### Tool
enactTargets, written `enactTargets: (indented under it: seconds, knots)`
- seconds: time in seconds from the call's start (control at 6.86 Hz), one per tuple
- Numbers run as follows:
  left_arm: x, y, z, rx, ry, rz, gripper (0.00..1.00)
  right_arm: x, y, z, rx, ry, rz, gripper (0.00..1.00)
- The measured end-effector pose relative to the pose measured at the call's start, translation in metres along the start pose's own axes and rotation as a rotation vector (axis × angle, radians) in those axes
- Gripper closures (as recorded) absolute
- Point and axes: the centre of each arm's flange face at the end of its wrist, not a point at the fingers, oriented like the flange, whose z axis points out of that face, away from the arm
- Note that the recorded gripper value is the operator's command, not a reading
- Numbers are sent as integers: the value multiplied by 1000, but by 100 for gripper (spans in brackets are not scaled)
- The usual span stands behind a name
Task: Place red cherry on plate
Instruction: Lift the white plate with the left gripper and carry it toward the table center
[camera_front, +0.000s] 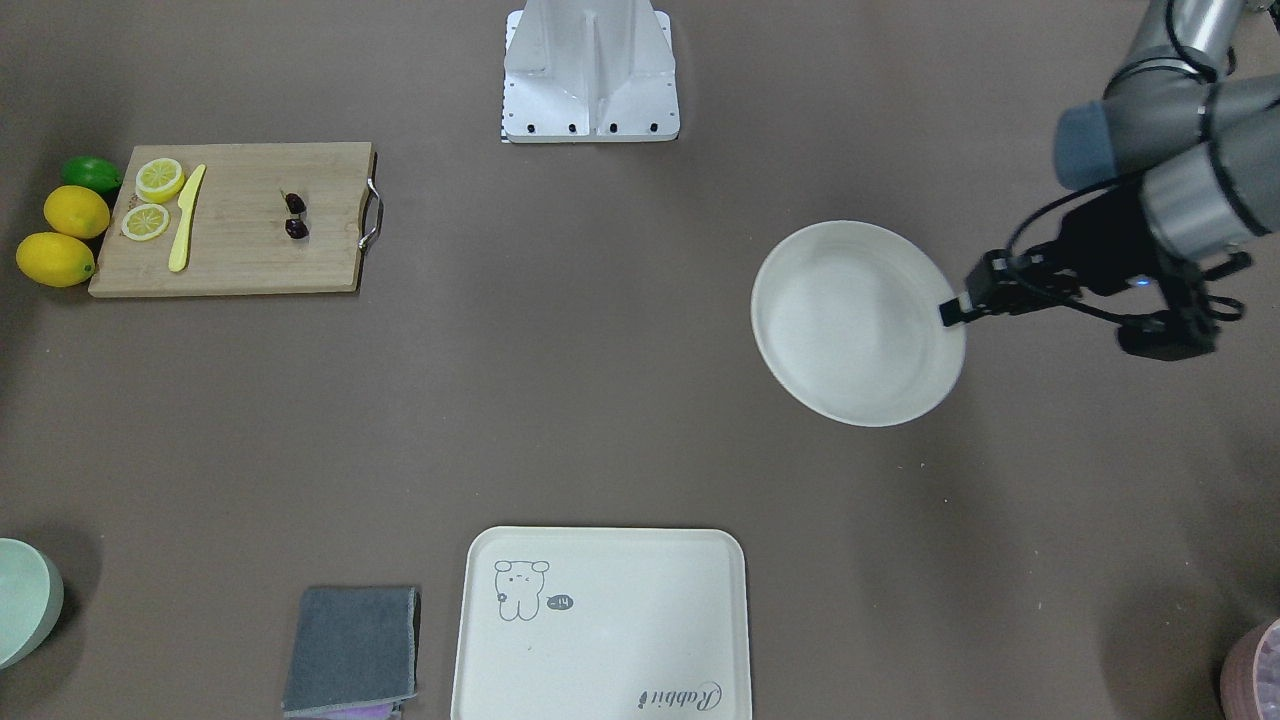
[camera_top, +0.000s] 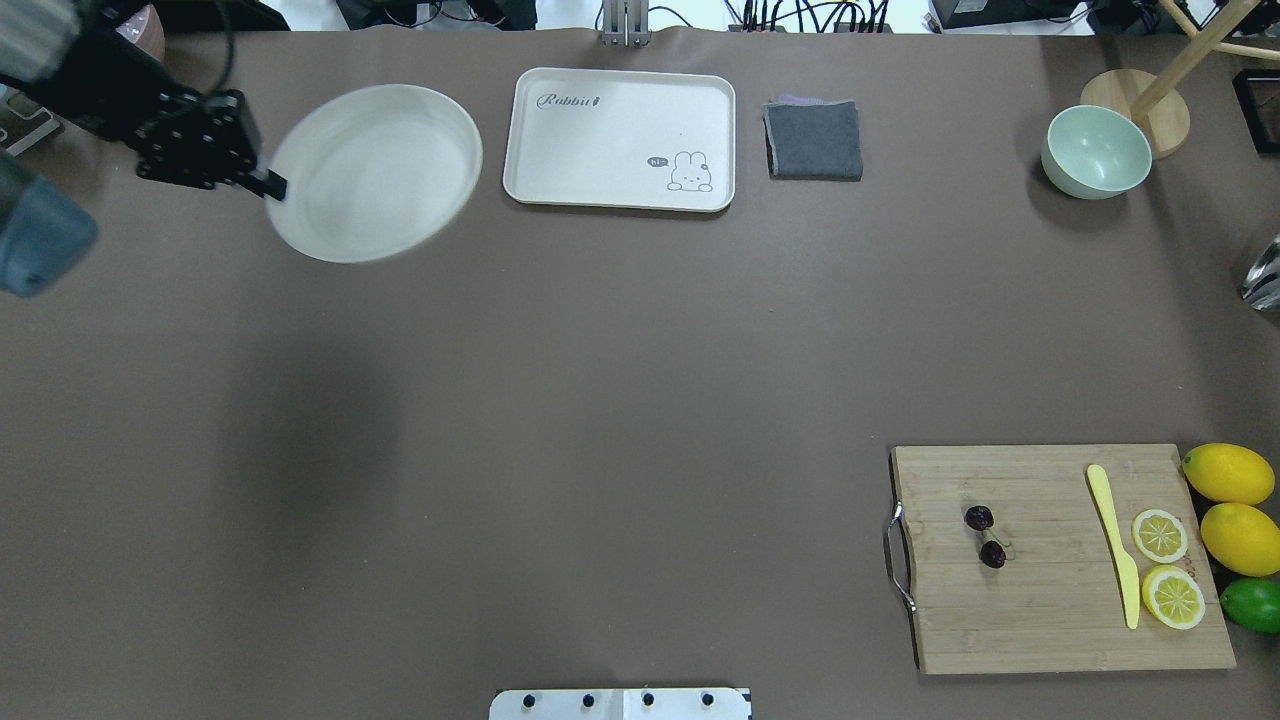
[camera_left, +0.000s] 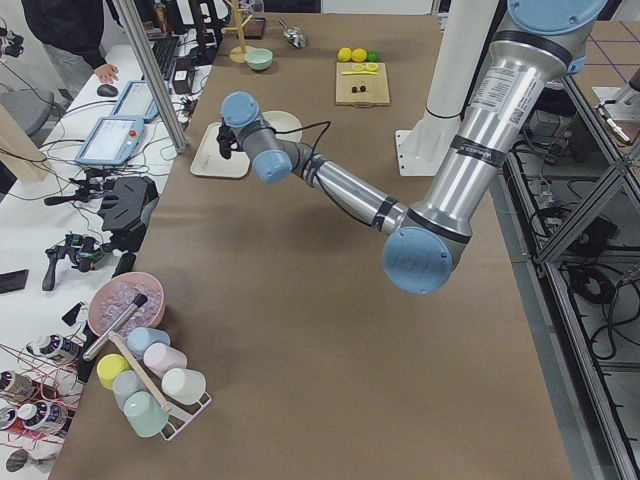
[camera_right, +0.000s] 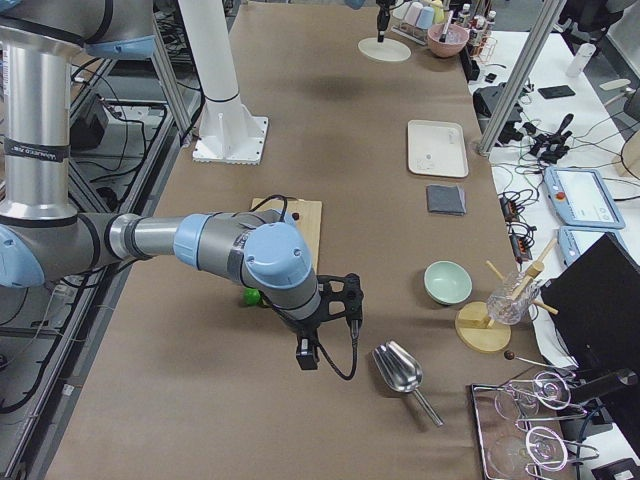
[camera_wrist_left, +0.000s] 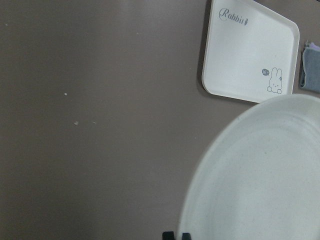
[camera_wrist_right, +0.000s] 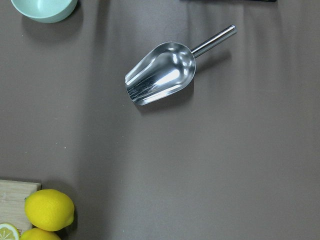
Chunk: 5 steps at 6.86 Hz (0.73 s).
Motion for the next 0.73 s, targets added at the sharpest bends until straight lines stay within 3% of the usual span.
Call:
enactTargets:
  seconds: [0.29,0.73]
  knots:
    - [61,67,107,33,-54,-46,100,0,-2,-1,1,1,2,0]
    - [84,97,196,69,-126,-75,100,1,-2,0,0,1,7,0]
